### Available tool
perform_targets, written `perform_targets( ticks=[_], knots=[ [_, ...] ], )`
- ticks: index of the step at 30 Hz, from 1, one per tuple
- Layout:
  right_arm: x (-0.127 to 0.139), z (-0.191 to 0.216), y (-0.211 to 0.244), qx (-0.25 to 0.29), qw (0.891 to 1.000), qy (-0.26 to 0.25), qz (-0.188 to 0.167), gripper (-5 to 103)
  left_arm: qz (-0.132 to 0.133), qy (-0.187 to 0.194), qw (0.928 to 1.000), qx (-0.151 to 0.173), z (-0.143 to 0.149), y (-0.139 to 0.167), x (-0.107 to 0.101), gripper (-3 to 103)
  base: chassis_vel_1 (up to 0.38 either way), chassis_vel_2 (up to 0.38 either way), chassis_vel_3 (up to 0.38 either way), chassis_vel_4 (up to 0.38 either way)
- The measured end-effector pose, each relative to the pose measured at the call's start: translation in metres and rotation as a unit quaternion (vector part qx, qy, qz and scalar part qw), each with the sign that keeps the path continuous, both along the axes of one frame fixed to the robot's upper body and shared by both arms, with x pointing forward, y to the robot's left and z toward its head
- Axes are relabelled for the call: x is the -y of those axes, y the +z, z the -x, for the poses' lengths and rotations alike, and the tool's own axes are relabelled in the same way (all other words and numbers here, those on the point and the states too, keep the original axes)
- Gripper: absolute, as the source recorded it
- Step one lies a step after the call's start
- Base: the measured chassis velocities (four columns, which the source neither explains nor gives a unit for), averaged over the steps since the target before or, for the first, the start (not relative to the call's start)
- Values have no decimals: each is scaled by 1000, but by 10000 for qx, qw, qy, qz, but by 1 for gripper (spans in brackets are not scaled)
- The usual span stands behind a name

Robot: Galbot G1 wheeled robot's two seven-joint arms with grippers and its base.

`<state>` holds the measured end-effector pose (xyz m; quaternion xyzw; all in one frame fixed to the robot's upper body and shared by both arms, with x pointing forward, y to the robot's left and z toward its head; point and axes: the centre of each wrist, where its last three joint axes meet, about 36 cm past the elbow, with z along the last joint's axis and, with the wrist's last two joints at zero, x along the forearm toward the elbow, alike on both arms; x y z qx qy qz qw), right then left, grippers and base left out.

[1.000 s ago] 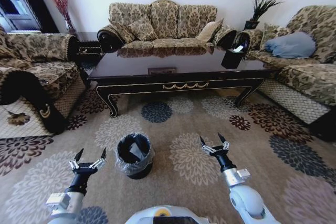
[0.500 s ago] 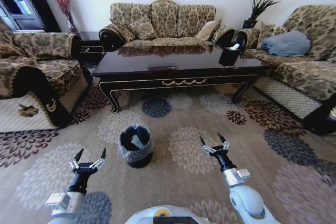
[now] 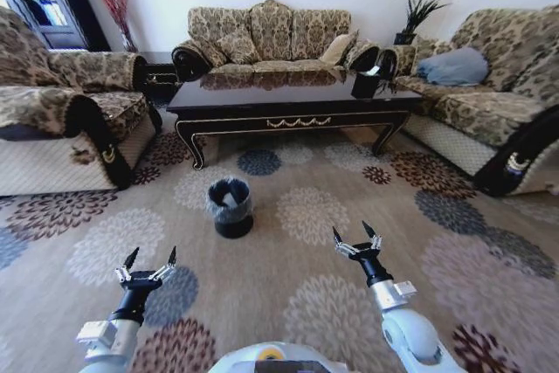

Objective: Move to the front of the table and pick up the trash from the floor, then place it into the trash bin.

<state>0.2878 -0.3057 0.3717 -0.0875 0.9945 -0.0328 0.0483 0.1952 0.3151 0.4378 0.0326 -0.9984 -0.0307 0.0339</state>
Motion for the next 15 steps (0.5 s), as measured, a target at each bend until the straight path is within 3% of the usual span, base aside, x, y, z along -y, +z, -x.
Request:
perform_targets(
  ticks=[15],
  knots=[
    [0,0,0,1,10000,-1,-1,100,1,4,10000,0,0,0,0,100,356,-351,-339,358]
  ],
)
